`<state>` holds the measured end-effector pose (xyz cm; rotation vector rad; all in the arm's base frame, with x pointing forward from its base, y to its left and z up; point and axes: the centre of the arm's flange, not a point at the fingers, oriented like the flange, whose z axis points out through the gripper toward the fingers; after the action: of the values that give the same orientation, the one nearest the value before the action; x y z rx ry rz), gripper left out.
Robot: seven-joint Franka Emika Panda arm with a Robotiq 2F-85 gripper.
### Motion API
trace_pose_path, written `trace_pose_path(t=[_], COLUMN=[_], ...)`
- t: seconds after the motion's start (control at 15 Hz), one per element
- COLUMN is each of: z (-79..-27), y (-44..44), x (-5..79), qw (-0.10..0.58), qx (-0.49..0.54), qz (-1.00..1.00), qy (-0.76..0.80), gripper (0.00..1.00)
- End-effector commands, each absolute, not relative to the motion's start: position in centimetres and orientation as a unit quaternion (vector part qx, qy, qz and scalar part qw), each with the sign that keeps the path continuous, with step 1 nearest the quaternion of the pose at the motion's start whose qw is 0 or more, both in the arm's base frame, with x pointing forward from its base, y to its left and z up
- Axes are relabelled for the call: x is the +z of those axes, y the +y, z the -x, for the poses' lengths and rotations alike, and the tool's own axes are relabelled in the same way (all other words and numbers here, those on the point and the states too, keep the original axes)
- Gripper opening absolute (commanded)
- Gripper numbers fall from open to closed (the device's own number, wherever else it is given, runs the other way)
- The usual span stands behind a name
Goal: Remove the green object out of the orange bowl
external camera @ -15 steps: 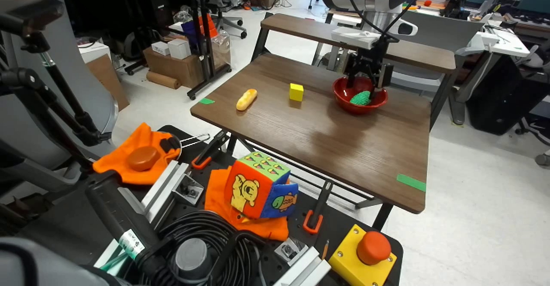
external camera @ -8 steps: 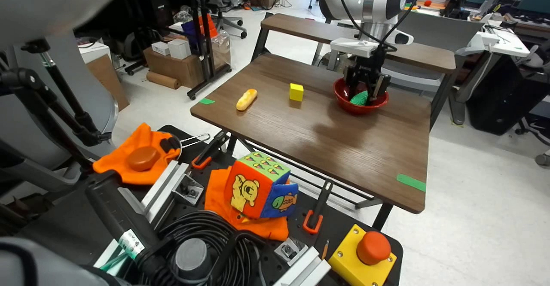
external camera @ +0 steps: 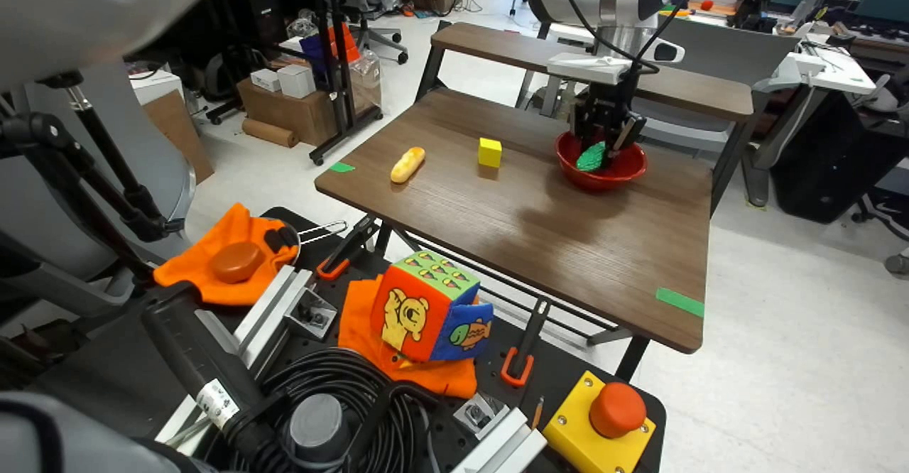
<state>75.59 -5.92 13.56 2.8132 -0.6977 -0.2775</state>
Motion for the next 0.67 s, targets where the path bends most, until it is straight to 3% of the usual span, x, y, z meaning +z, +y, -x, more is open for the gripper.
trace_pose_path(t=[0.0, 0.4, 0.6], z=[-72.8, -67.7, -65.2], y=[-5.1, -6.9, -8.9], x=[17.9, 23.6, 24.1], qw=[0.109, 0.084, 0.103], qx=[-0.090, -0.078, -0.104], qz=[-0.972, -0.987, -0.983], qy=[-0.187, -0.113, -0.112], gripper=[0.22, 0.22, 0.22])
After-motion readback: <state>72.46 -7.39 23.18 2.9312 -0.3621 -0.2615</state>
